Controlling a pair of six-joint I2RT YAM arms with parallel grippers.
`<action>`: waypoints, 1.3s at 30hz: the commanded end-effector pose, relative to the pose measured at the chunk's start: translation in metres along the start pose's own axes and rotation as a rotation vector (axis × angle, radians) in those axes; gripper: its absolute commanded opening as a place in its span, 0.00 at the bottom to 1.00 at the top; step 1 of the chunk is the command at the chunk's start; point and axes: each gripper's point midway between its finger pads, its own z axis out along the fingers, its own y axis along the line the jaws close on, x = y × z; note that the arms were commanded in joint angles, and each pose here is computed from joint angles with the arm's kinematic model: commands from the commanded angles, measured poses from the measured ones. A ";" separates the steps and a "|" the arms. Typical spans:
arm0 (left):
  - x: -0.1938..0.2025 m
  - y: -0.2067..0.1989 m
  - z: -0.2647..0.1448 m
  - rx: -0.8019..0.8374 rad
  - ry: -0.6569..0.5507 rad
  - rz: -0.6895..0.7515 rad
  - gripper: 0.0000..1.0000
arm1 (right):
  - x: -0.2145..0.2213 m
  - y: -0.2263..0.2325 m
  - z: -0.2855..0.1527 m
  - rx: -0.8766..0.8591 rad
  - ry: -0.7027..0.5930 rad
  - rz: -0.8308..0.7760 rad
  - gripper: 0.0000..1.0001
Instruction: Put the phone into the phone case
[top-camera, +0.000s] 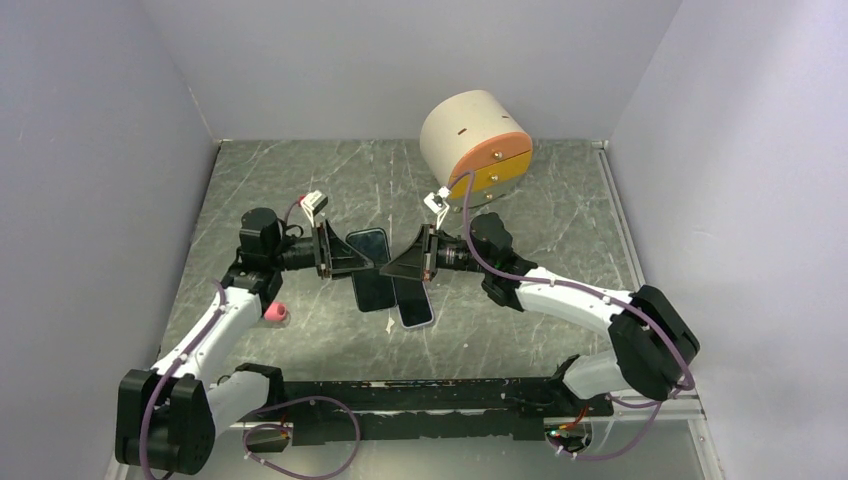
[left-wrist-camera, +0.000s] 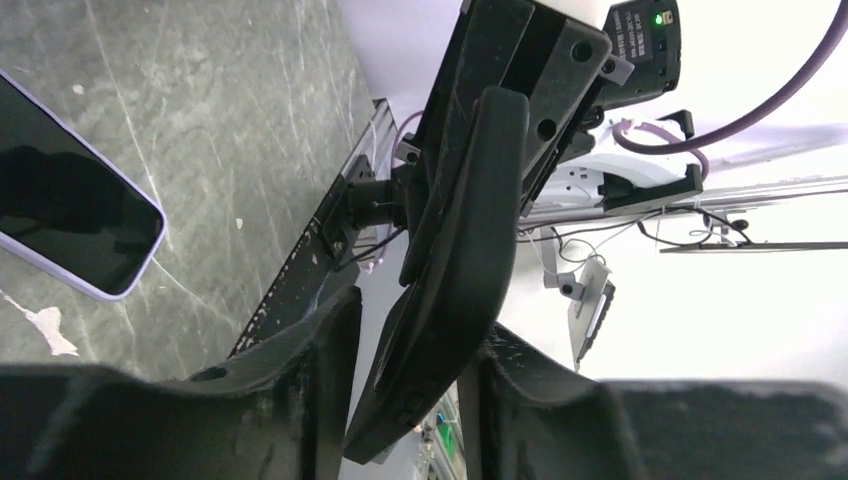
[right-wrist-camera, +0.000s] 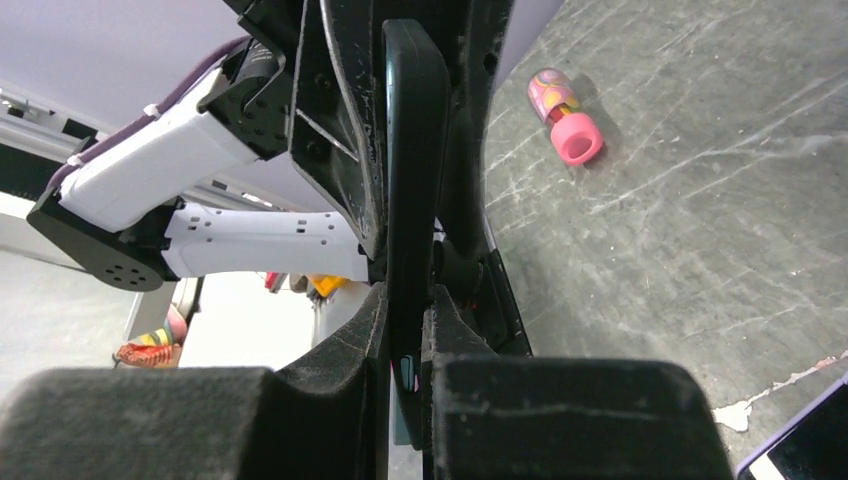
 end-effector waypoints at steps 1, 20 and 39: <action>-0.005 -0.014 0.006 0.048 -0.011 0.052 0.36 | -0.022 0.032 0.000 -0.119 -0.072 -0.071 0.00; 0.012 -0.033 0.001 0.108 0.072 0.198 0.03 | -0.063 0.021 0.001 -0.036 -0.109 -0.025 0.62; 0.007 0.011 0.004 -0.138 0.059 0.127 0.03 | -0.073 0.009 0.013 0.024 -0.107 0.041 0.00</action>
